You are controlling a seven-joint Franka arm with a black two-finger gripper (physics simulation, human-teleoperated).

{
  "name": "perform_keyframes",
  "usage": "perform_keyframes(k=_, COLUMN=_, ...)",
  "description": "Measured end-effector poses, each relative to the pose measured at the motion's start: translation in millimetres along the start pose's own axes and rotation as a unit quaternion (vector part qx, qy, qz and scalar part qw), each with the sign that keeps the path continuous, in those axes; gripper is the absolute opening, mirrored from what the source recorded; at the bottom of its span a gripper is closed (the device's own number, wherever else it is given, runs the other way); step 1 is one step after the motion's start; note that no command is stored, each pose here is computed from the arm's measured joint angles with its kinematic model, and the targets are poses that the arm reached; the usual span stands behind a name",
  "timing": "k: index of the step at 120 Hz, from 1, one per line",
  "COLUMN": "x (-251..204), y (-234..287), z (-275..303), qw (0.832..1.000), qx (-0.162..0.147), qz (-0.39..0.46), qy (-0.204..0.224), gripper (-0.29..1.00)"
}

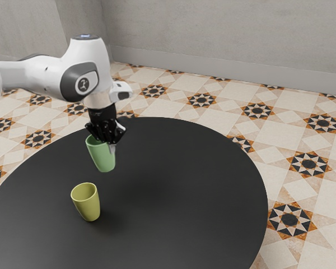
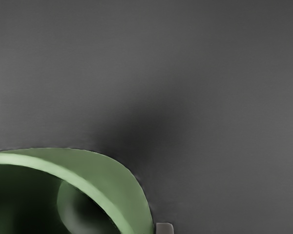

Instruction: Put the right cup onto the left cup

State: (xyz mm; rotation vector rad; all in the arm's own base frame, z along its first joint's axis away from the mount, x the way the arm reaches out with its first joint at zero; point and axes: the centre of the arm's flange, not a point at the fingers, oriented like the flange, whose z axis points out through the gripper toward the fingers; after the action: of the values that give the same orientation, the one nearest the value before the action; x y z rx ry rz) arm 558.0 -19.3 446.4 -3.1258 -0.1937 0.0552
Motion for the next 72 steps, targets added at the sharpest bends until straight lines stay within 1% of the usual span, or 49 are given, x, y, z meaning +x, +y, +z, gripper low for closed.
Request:
perform_keyframes(k=13, x=-28, y=-18, z=6, qw=1.000, qx=0.003, qz=-0.014, qy=-0.020, gripper=-0.08)
perform_keyframes(k=32, x=-42, y=-32, z=16, qw=0.999, qx=0.007, qz=-0.035, qy=-0.037, gripper=-0.08)
perform_keyframes(k=52, x=-54, y=-34, z=13, qw=0.998, qx=0.004, qz=-0.044, qy=-0.036, gripper=-0.08)
perform_keyframes(k=72, x=-66, y=-34, z=24, qw=0.998, qx=0.002, qz=-0.051, qy=-0.043, gripper=-0.08)
